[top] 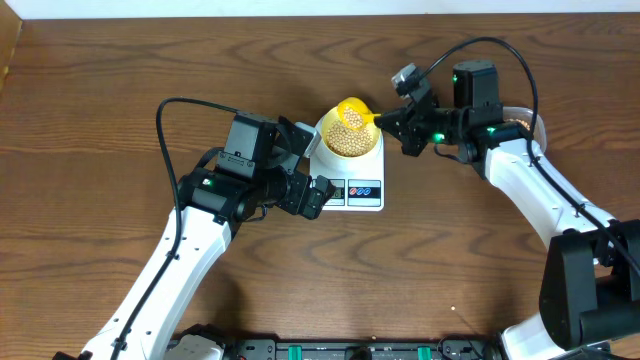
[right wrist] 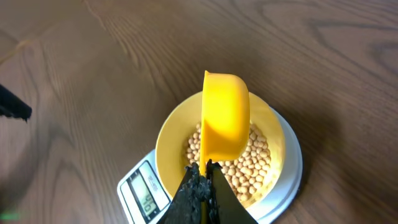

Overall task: Scoop item into bowl and weigh 50g on scale
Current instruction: 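Tip the scoop to pour soybeans into the yellow bowl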

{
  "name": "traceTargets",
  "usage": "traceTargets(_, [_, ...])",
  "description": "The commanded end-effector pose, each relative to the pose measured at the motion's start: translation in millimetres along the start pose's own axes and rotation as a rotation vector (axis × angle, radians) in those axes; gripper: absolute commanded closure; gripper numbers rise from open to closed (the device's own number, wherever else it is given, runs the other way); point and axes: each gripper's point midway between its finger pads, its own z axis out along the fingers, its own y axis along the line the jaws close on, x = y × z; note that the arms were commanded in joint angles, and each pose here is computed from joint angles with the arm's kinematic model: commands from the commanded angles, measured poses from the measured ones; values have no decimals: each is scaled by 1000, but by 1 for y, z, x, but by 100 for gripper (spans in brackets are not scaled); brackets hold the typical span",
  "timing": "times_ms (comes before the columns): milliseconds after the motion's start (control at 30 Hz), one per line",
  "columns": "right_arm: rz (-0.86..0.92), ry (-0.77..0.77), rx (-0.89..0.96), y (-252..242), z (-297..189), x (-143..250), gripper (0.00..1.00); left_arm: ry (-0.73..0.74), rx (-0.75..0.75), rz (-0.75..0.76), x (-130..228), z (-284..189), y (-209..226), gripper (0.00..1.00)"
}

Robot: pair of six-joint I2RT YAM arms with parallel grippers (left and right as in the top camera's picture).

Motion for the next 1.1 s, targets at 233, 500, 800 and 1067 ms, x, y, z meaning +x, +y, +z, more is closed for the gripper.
traceTargets(233, [-135, -7, 21, 2, -5, -7, 99, 3, -6, -5, 1, 1, 1, 2])
traceTargets(500, [-138, -2, 7, 7, -3, -6, 99, 3, -5, -5, 1, 1, 1, 2])
traceTargets(800, [1, -11, 10, 7, -2, -9, 99, 3, -6, -5, 1, 1, 1, 2])
traceTargets(1067, [-88, -2, 27, 4, -2, -8, 99, 3, -5, -5, 1, 1, 1, 2])
